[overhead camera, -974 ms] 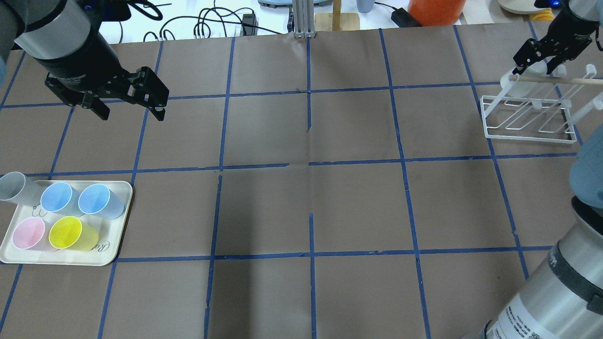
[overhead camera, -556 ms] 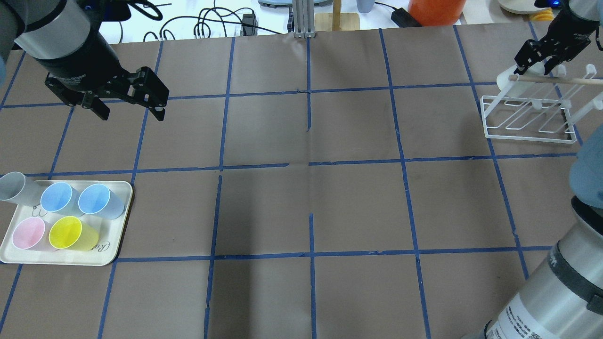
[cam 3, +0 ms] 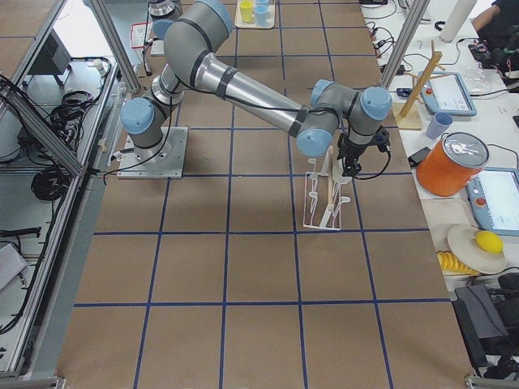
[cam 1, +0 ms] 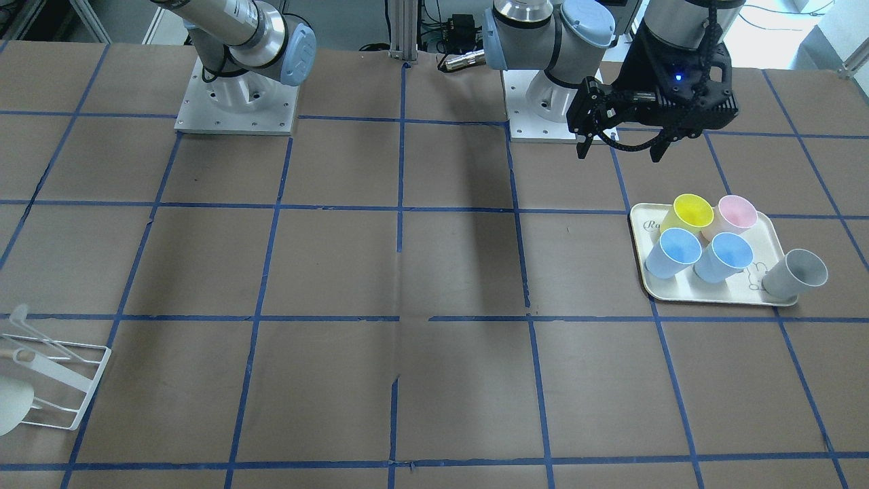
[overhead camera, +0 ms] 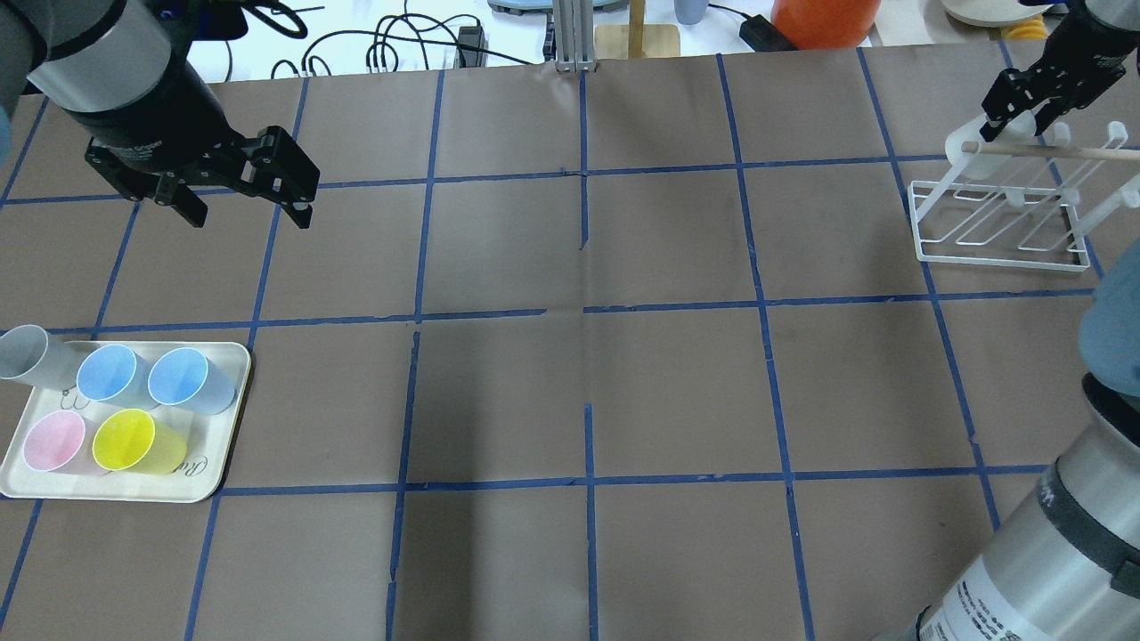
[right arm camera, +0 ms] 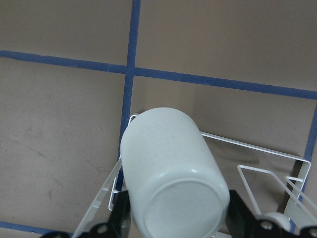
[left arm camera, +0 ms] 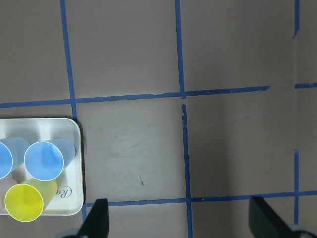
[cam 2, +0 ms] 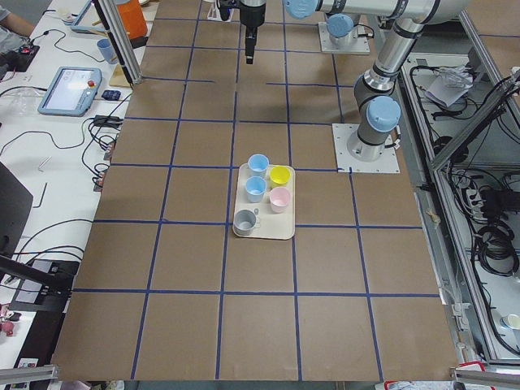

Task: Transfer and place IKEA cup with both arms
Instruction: 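Lift the white cup up out of the rack with the right gripper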

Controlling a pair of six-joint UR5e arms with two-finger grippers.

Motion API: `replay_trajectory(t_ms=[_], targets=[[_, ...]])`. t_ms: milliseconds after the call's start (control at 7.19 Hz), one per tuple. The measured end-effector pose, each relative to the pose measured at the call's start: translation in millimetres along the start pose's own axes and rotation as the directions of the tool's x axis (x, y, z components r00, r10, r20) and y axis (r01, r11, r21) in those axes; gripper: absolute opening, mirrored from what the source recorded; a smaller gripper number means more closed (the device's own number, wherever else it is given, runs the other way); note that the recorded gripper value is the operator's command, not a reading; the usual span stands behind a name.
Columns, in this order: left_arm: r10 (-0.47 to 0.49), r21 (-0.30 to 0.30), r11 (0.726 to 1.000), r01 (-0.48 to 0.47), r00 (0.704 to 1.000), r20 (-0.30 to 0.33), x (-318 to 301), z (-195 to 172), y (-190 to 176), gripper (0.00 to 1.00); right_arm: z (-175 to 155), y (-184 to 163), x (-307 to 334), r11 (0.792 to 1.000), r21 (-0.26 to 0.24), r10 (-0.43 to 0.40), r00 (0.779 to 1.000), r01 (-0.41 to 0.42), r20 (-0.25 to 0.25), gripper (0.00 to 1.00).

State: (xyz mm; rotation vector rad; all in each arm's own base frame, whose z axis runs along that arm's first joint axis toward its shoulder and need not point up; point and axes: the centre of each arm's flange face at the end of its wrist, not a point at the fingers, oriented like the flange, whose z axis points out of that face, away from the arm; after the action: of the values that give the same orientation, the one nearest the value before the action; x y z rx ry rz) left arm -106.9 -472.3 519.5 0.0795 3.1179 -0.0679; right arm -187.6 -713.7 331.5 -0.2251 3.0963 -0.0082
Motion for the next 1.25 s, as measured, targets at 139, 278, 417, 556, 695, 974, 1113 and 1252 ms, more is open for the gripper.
replay_trajectory(t_ms=[139, 278, 417, 556, 695, 974, 1113, 1252], targets=[[0.0, 0.0, 1.0, 0.0, 1.0, -0.001, 0, 0, 0, 1.0, -10, -2, 1, 1.0, 0.008, -0.001, 1.0, 0.001, -0.009, 0.43], [0.0, 0.001, 1.0, 0.0, 1.0, -0.001, 0, 0, 0, 1.0, -20, -4, 1, 1.0, 0.011, -0.002, 1.0, 0.002, -0.015, 0.43], [-0.001, 0.001, 1.0, 0.001, 1.0, -0.001, 0, -1, 0, 1.0, -29, -5, 1, 1.0, 0.01, -0.002, 1.0, 0.002, -0.014, 0.43], [-0.001, 0.001, 1.0, 0.001, 1.0, -0.001, 0, -1, 0, 1.0, -35, -5, 1, 1.0, 0.005, -0.001, 1.0, 0.001, -0.012, 0.43], [-0.001, 0.001, 1.0, 0.001, 1.0, -0.001, -1, -1, 0, 1.0, -41, -5, 0, 1.0, -0.002, -0.001, 1.0, 0.001, -0.008, 0.43], [-0.002, 0.002, 1.0, 0.002, 1.0, -0.001, -1, -1, 0, 1.0, -58, -5, -1, 1.0, -0.018, 0.001, 1.0, -0.001, 0.0, 0.43], [-0.002, 0.002, 1.0, 0.002, 1.0, -0.001, -1, -2, 0, 1.0, -67, -4, -1, 1.0, -0.026, 0.001, 1.0, -0.001, 0.0, 0.43], [-0.003, 0.003, 1.0, 0.003, 1.0, -0.001, -1, -2, 0, 1.0, -76, -3, -1, 0.999, -0.036, 0.001, 1.0, -0.001, 0.002, 0.43]])
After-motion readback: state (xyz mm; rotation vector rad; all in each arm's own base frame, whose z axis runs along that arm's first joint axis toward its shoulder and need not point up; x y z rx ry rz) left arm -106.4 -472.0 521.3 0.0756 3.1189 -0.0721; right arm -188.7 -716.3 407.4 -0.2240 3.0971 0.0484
